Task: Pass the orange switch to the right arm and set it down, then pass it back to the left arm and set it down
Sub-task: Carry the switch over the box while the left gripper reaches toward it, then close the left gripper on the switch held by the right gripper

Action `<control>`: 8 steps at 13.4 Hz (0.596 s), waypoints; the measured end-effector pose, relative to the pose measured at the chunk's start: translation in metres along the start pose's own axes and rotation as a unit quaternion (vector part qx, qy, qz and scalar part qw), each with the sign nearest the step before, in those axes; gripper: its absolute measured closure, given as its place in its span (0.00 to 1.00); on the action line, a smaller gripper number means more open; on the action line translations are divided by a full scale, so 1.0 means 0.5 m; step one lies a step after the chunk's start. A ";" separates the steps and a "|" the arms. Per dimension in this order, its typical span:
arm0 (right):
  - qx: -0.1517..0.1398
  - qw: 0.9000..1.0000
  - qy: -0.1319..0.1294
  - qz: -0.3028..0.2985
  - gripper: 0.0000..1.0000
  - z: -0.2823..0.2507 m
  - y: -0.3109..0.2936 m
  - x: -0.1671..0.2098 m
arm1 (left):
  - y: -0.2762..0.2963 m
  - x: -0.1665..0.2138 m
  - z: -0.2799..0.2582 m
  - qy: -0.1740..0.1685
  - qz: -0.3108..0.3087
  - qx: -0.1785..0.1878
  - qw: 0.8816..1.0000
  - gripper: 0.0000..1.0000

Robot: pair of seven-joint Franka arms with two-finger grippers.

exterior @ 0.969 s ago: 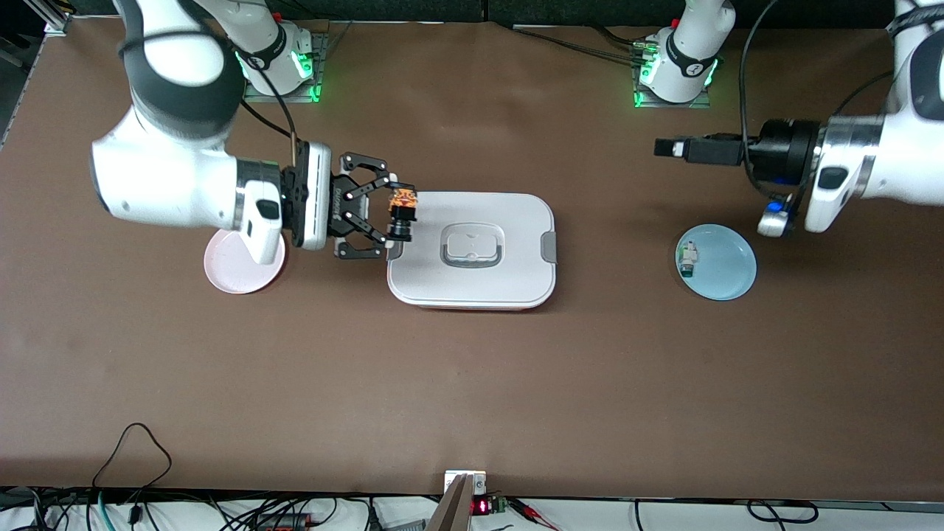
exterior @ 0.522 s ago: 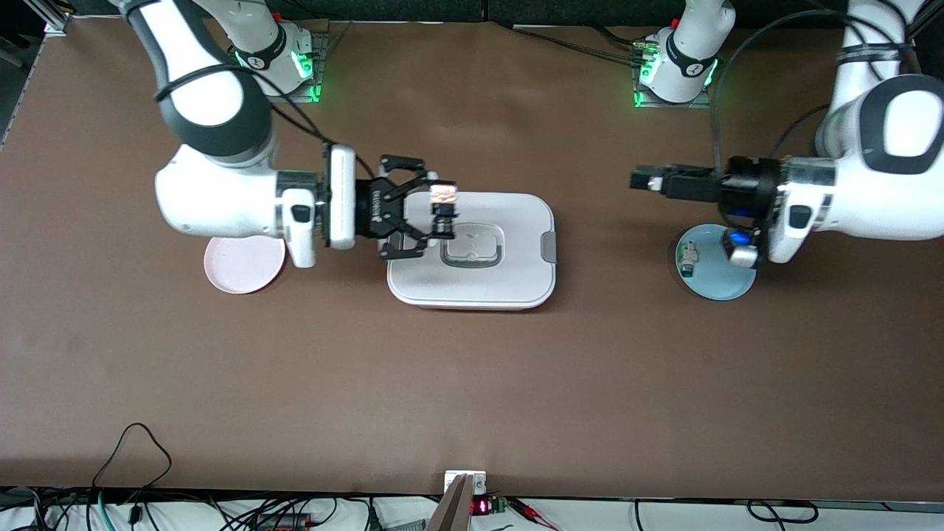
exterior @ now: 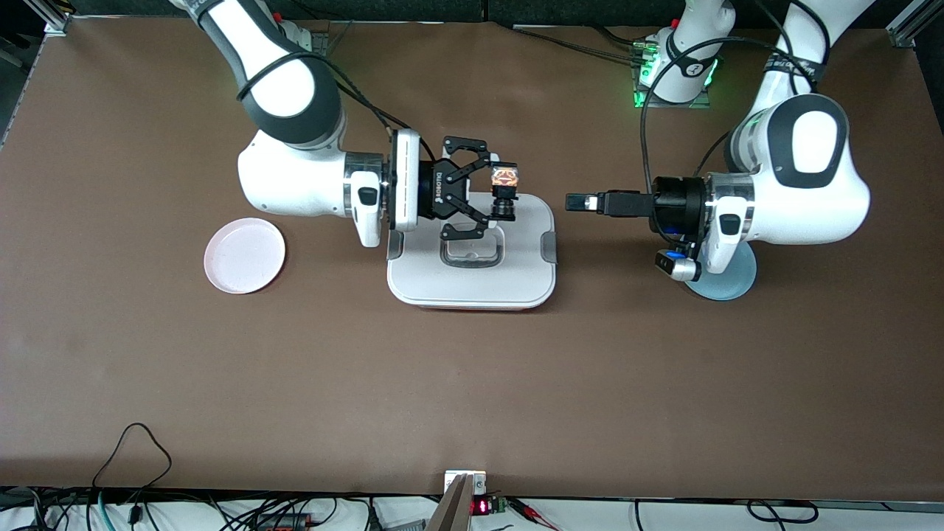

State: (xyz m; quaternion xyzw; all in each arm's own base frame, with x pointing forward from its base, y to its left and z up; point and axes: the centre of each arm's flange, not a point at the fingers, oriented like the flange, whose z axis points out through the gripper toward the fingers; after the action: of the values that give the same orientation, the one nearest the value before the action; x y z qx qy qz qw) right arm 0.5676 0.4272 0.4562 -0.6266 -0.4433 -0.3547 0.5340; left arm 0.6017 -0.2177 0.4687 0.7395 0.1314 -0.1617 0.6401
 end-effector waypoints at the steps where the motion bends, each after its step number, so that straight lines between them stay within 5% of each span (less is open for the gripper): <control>1: -0.001 1.000 0.001 -0.001 0.27 0.003 0.001 0.002 | -0.009 0.006 0.002 0.001 0.017 -0.003 1.000 0.02; 8: -0.008 1.000 0.006 0.004 0.27 0.014 0.001 0.001 | -0.019 -0.017 0.096 -0.013 0.030 -0.010 0.999 0.02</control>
State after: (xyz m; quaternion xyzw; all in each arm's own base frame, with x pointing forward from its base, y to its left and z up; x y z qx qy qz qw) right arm 0.5680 0.4339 0.4555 -0.6305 -0.4346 -0.3599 0.5330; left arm 0.5870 -0.2635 0.4575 0.7344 0.1021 -0.1507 0.6538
